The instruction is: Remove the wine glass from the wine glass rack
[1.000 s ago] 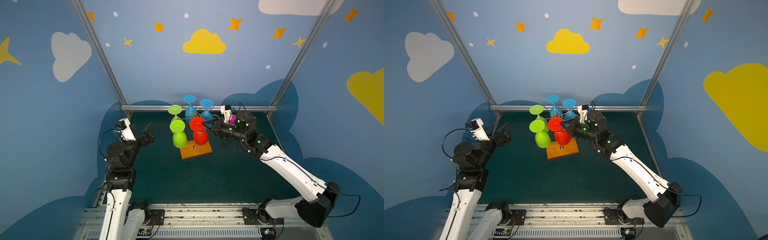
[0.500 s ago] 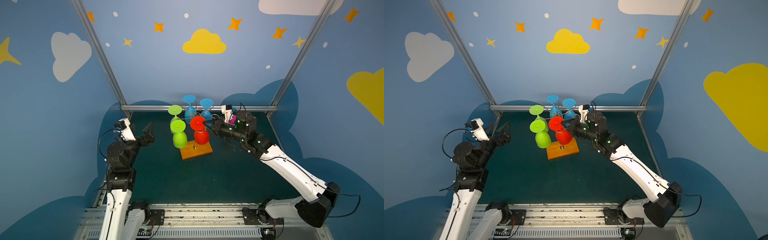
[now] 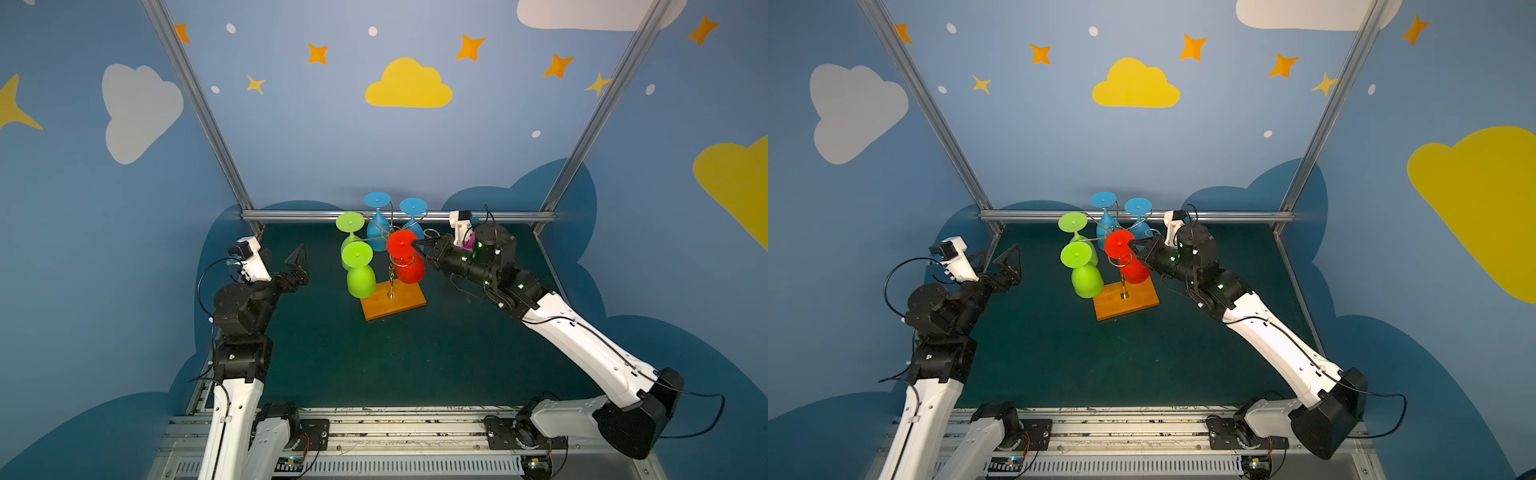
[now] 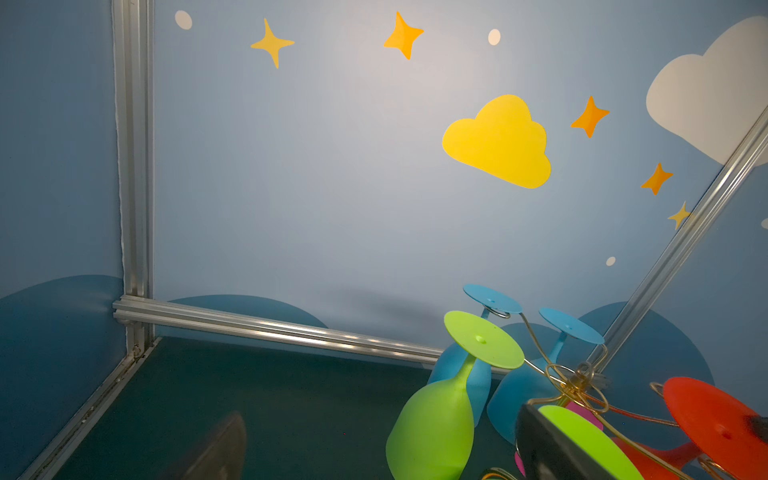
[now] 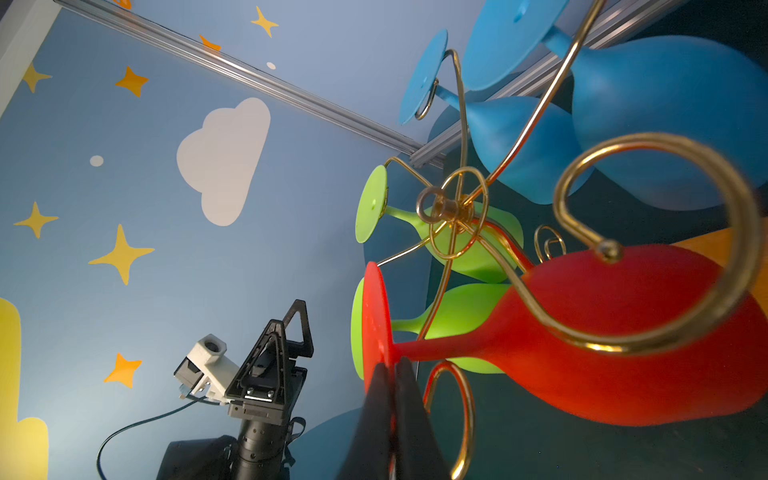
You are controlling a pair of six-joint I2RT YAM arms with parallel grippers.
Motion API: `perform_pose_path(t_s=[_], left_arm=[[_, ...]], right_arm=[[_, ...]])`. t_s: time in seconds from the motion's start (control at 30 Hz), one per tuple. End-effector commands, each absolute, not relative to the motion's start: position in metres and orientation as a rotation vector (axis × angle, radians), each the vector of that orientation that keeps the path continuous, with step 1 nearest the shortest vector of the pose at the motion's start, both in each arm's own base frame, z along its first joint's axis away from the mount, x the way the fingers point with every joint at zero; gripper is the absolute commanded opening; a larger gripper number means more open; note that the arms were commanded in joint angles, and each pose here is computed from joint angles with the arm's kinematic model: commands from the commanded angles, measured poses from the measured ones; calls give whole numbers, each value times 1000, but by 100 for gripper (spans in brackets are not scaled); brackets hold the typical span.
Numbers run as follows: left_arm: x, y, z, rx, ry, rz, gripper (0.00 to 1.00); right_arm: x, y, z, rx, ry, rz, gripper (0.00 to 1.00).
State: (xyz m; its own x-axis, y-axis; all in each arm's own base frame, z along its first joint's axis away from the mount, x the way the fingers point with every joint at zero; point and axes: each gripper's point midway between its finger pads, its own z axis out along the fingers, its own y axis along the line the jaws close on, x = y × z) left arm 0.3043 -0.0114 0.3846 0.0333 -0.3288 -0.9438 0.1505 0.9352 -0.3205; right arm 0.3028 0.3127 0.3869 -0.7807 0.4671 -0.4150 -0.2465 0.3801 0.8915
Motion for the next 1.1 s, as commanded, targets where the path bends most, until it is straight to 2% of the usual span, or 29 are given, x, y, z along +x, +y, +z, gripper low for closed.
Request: perform_pose_path(t_s=[0.0,0.67,1.07], left_arm=[[302,-10,388,-141,1473,-360,99],[302,-10,388,-141,1474,-357,99],[303,-7,387,-153,1477,-346,100]], right_arm=[[299,305,402,173,1945,1450,0],[286,285,390,203,1954,1411,0],[264,251,375,177,1973,1320,0]])
